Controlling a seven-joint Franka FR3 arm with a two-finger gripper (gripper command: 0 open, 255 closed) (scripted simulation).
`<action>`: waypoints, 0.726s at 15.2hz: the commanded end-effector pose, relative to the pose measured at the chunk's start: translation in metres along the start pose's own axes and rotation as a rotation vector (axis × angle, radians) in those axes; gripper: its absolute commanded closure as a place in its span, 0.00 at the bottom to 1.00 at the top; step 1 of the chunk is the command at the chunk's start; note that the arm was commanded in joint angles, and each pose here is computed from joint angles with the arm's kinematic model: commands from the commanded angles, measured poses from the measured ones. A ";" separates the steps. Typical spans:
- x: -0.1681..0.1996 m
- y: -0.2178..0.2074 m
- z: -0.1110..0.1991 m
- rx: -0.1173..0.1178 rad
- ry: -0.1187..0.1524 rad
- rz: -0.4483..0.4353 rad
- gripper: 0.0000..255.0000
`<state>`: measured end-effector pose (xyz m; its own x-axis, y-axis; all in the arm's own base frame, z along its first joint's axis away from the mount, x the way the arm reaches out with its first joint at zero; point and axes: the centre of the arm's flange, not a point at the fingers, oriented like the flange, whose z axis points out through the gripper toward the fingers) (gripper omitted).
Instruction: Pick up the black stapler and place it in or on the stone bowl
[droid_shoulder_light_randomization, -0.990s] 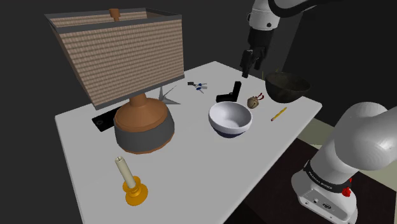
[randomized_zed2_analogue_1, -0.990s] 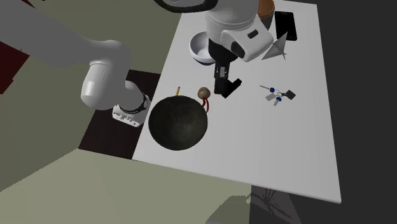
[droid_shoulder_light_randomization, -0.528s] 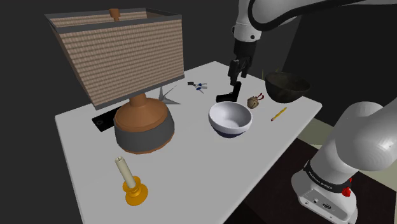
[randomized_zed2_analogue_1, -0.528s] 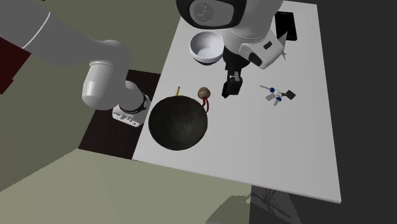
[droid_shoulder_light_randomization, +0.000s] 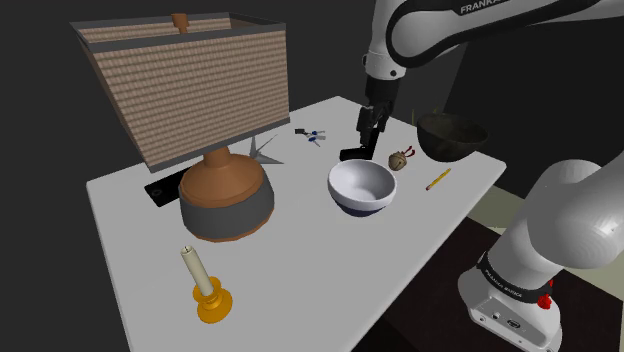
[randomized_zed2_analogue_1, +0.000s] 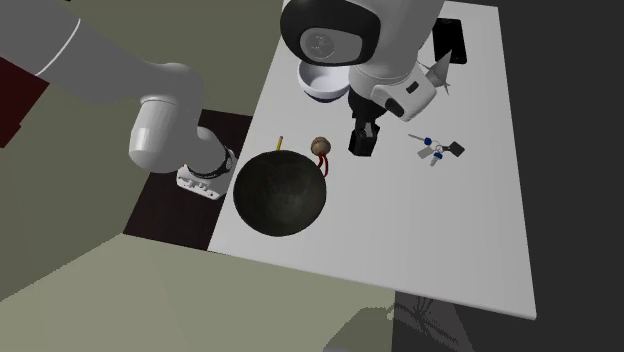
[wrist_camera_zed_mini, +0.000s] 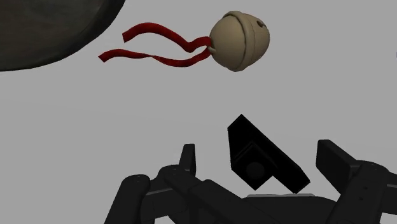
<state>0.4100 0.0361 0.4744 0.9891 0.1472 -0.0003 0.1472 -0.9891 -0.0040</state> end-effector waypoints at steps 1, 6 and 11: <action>0.000 0.000 0.000 0.000 0.000 0.000 0.00; 0.000 0.000 0.000 0.000 0.000 0.000 1.00; 0.000 0.000 0.000 0.000 0.000 0.000 1.00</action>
<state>0.4101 0.0362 0.4739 0.9891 0.1472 -0.0003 0.1472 -0.9891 -0.0040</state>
